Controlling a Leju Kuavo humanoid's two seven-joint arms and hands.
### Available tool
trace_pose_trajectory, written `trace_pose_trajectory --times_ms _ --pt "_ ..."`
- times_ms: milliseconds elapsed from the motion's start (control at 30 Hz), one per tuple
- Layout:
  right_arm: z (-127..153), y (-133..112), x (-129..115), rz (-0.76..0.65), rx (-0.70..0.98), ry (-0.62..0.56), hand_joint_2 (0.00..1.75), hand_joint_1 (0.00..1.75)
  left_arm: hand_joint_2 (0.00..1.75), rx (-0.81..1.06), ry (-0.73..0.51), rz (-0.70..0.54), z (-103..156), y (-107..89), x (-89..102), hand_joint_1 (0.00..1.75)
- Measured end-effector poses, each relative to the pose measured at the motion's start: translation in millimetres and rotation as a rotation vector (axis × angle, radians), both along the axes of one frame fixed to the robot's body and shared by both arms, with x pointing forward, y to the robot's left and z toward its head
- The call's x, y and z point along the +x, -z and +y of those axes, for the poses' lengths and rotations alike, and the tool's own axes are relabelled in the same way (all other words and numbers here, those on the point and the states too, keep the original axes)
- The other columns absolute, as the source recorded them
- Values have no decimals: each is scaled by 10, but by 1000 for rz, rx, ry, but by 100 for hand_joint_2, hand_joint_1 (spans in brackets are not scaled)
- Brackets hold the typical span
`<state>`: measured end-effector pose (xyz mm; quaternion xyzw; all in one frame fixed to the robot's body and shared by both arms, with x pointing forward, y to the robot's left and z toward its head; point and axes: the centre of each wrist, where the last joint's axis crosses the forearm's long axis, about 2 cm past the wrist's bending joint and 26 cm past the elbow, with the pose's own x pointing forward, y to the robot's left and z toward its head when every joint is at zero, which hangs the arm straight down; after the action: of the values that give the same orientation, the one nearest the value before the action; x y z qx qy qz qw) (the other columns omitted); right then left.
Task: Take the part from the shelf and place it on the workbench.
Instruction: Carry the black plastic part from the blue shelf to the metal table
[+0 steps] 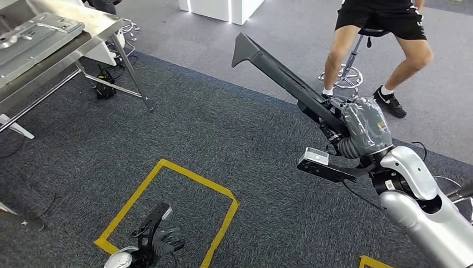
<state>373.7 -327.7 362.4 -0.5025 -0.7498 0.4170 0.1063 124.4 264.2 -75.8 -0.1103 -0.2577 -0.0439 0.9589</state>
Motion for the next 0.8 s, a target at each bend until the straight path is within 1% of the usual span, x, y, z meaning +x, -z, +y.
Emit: trace_pose_trajectory --times_ms 133,267,500,800 --pt "11 -62 41 -3 1 7 175 175 175 9 4 19 46 26 -2 0" --pt "48 -92 64 -3 4 4 175 175 175 11 7 42 58 57 -62 0" --pt "64 -126 87 -7 3 3 175 175 175 6 14 51 65 69 -68 0" --pt "79 -230 117 -27 6 4 175 175 175 9 15 46 88 69 -32 0"
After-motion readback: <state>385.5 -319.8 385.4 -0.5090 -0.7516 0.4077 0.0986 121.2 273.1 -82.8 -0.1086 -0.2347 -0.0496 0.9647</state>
